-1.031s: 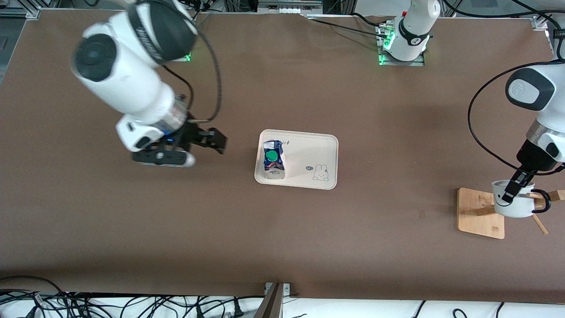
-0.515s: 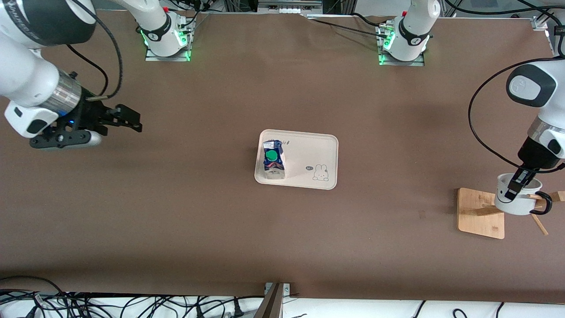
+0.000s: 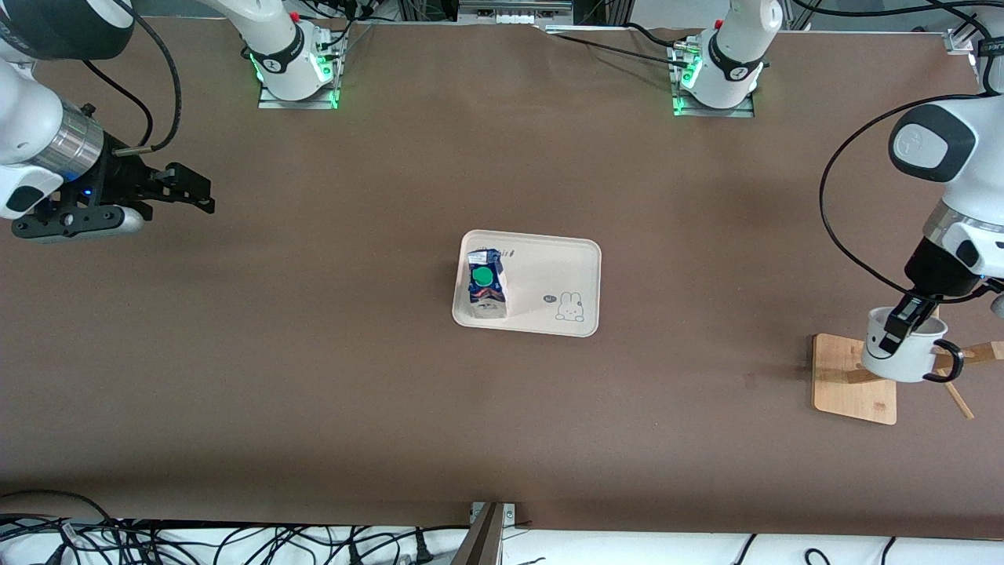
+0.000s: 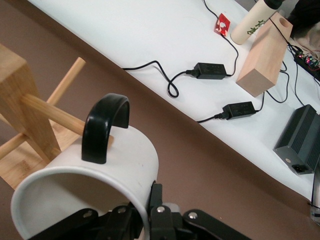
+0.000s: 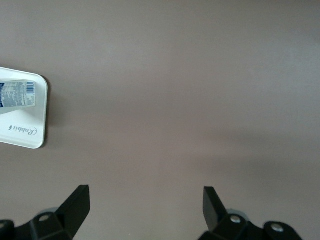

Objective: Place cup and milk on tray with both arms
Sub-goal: 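Release the carton and withdraw the right gripper while the left lifts the mug, then carry the white mug with the left gripper onto the tray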

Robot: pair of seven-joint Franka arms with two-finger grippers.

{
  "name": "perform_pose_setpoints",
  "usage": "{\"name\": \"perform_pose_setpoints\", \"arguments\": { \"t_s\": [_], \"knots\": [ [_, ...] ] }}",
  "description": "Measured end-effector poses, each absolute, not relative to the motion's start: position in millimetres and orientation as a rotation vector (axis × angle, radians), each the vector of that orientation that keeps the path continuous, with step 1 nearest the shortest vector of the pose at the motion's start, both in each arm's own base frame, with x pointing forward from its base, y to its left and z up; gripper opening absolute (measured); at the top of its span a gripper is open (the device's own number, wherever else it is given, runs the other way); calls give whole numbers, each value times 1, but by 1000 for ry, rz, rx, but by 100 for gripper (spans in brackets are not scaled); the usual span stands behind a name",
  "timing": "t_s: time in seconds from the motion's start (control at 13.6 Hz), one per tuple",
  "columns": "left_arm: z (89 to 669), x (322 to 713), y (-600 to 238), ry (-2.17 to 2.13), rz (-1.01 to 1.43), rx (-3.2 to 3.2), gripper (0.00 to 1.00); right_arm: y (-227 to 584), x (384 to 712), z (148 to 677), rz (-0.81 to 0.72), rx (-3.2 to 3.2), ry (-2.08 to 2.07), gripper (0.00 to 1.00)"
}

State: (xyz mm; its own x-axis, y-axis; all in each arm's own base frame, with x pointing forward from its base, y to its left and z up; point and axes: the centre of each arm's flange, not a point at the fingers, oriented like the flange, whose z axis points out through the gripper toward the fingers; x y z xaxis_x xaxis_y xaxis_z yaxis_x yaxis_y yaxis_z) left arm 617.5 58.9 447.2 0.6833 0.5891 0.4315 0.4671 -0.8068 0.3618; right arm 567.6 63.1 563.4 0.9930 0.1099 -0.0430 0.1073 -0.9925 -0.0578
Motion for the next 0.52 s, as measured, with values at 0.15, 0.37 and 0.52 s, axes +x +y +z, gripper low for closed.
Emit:
{"name": "perform_pose_setpoints", "arguments": {
  "t_s": [0.15,0.37,0.52],
  "knots": [
    [455,613,28,778,714,2703,7,68,568,569,43,-3093,-194,100],
    [481,601,-18,656,466,2782,7,73,571,578,7,-3096,-210,100],
    [510,594,-44,568,260,2833,7,73,572,579,4,-3097,-212,100]
  ]
}}
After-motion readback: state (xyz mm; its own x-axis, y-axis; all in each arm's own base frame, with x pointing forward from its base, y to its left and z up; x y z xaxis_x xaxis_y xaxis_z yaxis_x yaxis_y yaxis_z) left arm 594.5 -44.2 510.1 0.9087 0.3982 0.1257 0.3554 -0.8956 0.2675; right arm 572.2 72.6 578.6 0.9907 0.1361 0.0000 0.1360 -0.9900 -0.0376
